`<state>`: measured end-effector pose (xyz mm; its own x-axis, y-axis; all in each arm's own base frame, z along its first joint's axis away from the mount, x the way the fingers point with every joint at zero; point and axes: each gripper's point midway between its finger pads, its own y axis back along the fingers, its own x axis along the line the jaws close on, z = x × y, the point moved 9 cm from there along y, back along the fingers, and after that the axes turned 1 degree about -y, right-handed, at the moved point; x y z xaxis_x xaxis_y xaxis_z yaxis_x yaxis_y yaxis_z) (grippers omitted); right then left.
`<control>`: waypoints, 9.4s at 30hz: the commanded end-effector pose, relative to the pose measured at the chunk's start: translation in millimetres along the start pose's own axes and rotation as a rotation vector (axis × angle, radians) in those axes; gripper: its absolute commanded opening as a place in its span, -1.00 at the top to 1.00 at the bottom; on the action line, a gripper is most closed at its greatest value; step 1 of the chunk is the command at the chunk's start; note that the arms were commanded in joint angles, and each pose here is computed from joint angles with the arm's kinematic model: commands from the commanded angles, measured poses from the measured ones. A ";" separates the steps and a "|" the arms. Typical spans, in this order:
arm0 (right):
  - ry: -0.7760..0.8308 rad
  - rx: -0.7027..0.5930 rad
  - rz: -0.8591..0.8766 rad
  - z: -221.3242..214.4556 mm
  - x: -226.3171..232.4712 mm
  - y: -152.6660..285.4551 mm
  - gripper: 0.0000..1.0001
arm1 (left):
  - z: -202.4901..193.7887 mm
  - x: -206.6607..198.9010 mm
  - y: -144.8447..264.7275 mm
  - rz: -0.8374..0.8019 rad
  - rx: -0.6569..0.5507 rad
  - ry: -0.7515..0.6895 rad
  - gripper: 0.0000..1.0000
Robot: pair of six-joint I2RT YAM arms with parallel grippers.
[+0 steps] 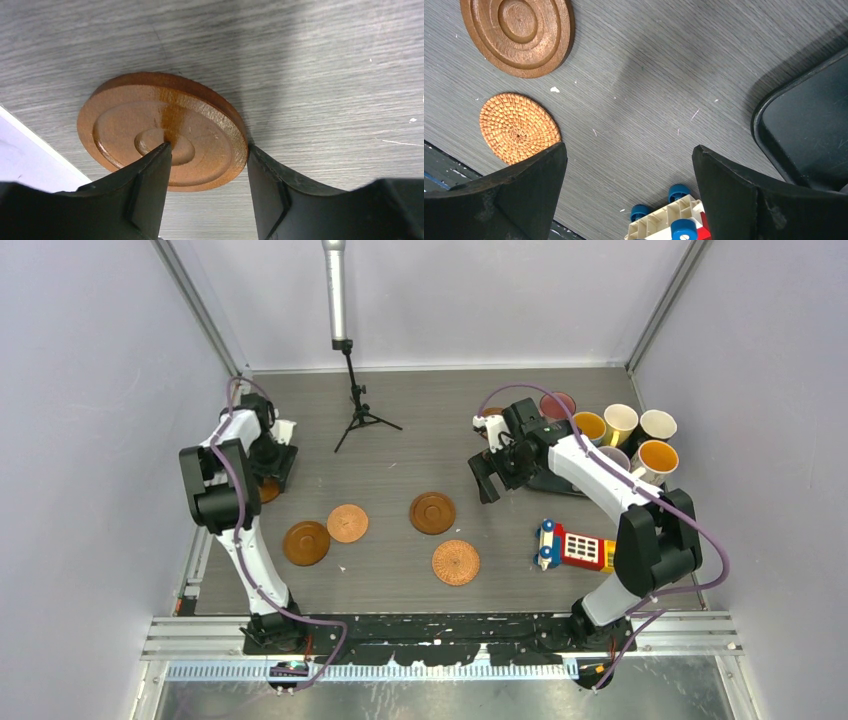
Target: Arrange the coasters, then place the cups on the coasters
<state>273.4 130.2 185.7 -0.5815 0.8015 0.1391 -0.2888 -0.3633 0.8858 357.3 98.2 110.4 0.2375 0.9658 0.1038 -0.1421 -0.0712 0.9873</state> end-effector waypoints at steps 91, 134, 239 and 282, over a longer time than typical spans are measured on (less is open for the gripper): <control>0.042 -0.125 0.062 20.9 3.0 9.6 -0.99 | 27.2 -65.5 5.5 -0.027 -0.253 -0.400 0.04; 0.021 -0.090 0.061 53.8 18.0 -35.3 -0.84 | -2.1 -119.9 90.2 -0.336 -0.465 -0.417 -0.60; -0.023 -0.245 -0.133 169.7 27.5 -76.7 -0.34 | -98.5 -105.0 136.9 -0.225 -0.499 -0.017 -0.78; -0.053 -0.062 -0.195 140.0 -116.6 -148.4 -0.42 | -103.4 -102.5 141.7 -0.196 -0.470 -0.027 -0.79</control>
<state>489.6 154.6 105.8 -0.4374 0.8984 -0.0381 -0.4704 -0.1925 0.8612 212.1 12.0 212.2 0.3171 0.9426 -0.1050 -0.4654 0.2511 0.8487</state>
